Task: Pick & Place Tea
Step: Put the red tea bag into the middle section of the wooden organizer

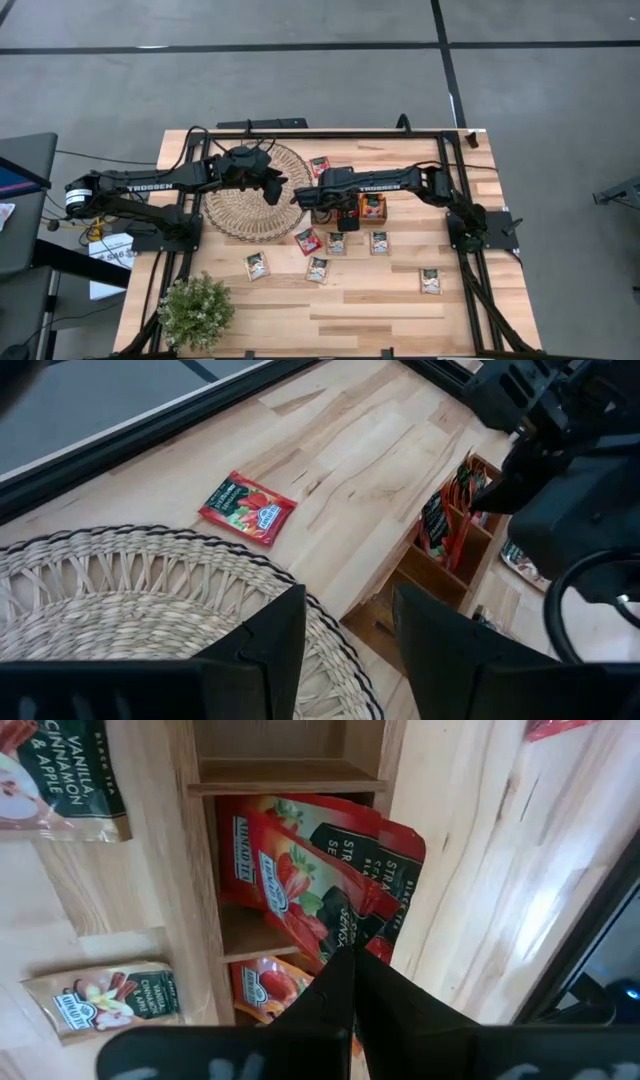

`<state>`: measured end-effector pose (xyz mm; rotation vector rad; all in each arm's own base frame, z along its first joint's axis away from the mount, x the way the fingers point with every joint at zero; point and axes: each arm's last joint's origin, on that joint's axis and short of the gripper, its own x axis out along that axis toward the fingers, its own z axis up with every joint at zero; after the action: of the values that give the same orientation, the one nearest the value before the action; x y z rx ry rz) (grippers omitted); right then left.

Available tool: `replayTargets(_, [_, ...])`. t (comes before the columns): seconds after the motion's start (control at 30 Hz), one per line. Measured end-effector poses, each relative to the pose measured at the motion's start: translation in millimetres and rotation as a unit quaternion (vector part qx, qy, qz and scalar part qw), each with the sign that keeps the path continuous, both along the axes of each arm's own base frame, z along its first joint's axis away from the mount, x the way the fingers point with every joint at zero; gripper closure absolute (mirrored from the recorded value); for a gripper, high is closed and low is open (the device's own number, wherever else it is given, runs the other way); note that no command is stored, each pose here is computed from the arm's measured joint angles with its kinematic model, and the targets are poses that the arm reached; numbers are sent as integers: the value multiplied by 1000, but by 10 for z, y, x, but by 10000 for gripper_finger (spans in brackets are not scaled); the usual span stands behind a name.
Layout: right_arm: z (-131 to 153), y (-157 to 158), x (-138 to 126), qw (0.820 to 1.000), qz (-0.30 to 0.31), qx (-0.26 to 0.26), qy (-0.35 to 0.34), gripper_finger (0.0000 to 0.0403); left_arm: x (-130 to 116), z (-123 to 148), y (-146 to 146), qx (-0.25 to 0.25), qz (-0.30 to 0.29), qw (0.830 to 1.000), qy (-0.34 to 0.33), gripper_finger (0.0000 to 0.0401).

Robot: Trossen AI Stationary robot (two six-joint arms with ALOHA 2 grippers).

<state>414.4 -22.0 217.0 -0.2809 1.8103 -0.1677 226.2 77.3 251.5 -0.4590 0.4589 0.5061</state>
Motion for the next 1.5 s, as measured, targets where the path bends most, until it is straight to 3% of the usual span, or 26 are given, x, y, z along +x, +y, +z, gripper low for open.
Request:
replayTargets(0.4, [-1,-8,-1,1000,-8,-2,-2,393,0,1,0,1,0,1000,0,259])
replayTargets(0.77, [-1,-9,0,1000,-4,-3,-1,298,1,1,0,2,-1,1000,0,259])
replayTargets(0.87, [31,-26,-5,1000,-1,-31,-5,287,1,2,0,20,-13,1000,8,259])
replayTargets(1.07, [486,-82,-163,995,16,-77,-56,285,16,28,5,61,-36,997,9,259])
replayTargets(1.2, [868,-230,-366,990,-14,-83,-110,285,63,54,12,78,-54,995,-11,259])
replayTargets(1.5, [1444,-668,-1091,954,-123,-107,-253,284,363,-280,69,36,-117,993,2,259])
